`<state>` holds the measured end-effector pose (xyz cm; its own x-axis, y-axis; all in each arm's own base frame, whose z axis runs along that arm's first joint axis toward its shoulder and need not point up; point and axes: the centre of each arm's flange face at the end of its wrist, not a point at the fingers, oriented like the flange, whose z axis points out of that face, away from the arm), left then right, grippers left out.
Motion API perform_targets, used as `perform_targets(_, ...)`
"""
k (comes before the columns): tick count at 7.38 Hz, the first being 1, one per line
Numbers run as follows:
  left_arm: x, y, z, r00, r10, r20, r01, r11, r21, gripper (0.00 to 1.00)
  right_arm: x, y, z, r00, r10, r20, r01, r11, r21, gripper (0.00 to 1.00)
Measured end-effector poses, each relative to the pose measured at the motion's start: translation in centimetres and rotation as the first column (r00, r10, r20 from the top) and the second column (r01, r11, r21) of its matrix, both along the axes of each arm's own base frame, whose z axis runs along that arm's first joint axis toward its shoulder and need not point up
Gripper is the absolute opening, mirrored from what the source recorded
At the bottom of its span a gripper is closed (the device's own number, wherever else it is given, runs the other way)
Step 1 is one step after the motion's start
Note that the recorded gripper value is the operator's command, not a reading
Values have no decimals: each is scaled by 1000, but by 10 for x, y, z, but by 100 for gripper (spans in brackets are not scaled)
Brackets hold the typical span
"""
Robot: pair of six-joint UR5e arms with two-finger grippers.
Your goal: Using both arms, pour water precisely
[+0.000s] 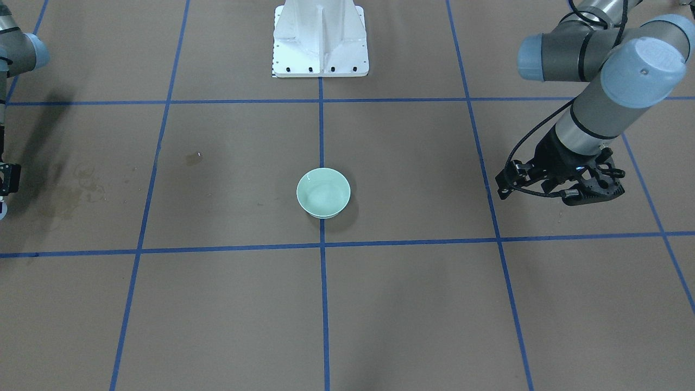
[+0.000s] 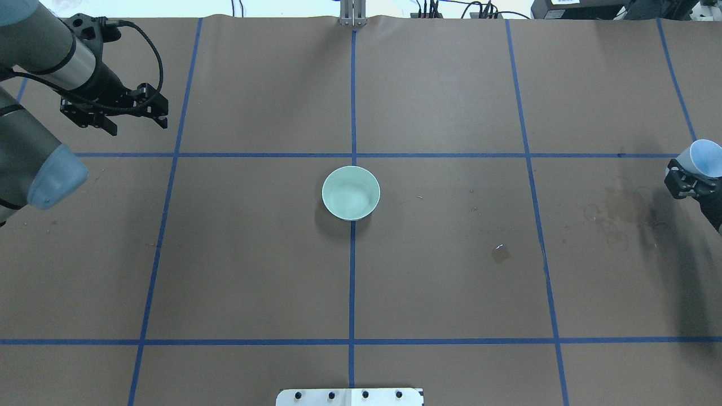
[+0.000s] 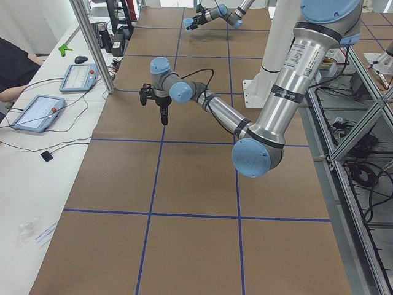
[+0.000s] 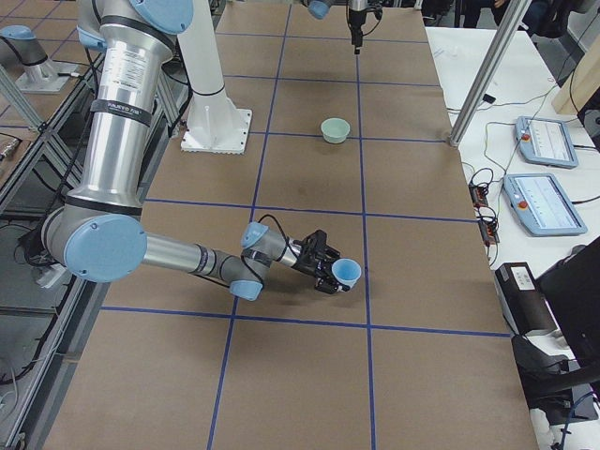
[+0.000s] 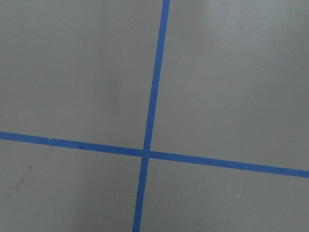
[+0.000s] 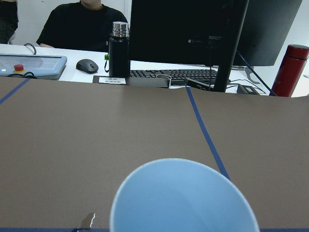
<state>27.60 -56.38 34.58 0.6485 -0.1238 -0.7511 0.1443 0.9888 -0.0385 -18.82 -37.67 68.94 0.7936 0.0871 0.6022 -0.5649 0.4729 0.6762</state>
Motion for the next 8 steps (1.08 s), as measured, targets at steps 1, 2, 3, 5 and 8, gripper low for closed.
perform_targets(1, 0, 0, -1, 1000, 0, -1, 0, 1000, 1, 100, -1, 6, 3, 1000, -6, -7, 6, 1000, -2, 0)
perform_targets(2, 0, -1, -2, 1000, 0, -1, 0, 1000, 2, 100, -2, 10, 6, 1000, -13, -13, 13, 1000, -5, 0)
perform_targets(3, 0, -1, -2, 1000, 0, -2, 0, 1000, 2, 100, -3, 12, 8, 1000, -20, -16, 20, 1000, -8, 0)
perform_targets(5, 0, -1, -3, 1000, 0, -2, 0, 1000, 4, 100, -3, 19, 14, 999, -39, -28, 38, 999, -18, 0)
perform_targets(8, 0, 0, -3, 1000, 2, -3, -2, 1000, 5, 100, -3, 26, 20, 998, -56, -40, 55, 998, -27, 4)
